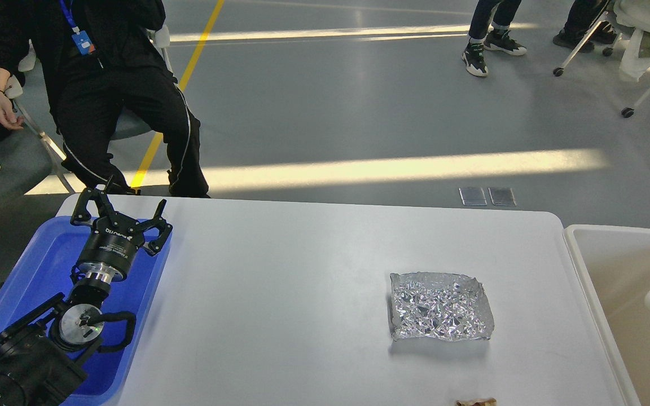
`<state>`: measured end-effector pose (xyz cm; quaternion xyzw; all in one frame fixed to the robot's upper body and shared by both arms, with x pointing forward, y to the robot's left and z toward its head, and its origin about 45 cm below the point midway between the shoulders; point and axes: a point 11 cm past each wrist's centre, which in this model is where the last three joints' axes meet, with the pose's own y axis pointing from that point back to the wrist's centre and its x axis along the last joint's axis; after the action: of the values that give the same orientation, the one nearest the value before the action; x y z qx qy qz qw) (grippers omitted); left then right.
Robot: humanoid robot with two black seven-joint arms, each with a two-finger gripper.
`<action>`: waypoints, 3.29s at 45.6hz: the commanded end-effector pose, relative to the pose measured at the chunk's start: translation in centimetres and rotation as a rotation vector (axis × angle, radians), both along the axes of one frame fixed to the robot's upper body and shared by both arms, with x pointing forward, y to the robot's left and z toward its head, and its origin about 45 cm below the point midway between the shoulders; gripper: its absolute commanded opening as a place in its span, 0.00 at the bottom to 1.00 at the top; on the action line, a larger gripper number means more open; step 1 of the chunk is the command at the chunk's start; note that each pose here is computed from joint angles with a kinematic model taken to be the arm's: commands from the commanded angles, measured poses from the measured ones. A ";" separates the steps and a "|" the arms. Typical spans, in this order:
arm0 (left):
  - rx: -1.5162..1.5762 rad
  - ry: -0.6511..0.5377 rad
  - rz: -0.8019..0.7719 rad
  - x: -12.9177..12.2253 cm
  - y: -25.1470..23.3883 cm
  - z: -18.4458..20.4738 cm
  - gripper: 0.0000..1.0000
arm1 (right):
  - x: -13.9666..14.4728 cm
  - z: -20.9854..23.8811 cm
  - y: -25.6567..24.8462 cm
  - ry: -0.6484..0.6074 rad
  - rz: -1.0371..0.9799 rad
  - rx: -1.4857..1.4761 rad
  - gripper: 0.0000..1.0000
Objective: Tidy desktop
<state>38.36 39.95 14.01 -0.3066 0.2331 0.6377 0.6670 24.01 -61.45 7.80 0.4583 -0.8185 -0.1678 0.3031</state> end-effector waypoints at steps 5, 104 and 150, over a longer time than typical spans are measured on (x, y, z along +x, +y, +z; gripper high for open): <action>0.000 0.001 0.000 0.0 0.0 0.0 1.00 | -0.8 -0.4 -0.1 -0.004 -0.024 0.016 0.33; 0.000 0.001 0.000 0.0 0.0 0.0 1.00 | 6.5 13.3 -3.2 -0.504 0.137 0.157 1.00; 0.000 0.000 0.001 0.0 0.0 0.0 1.00 | 12.5 12.5 7.3 -0.724 0.265 0.499 1.00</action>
<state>38.34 39.97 13.99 -0.3065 0.2332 0.6380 0.6669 35.50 -59.01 21.22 0.6121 -0.7814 -0.1190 -0.0250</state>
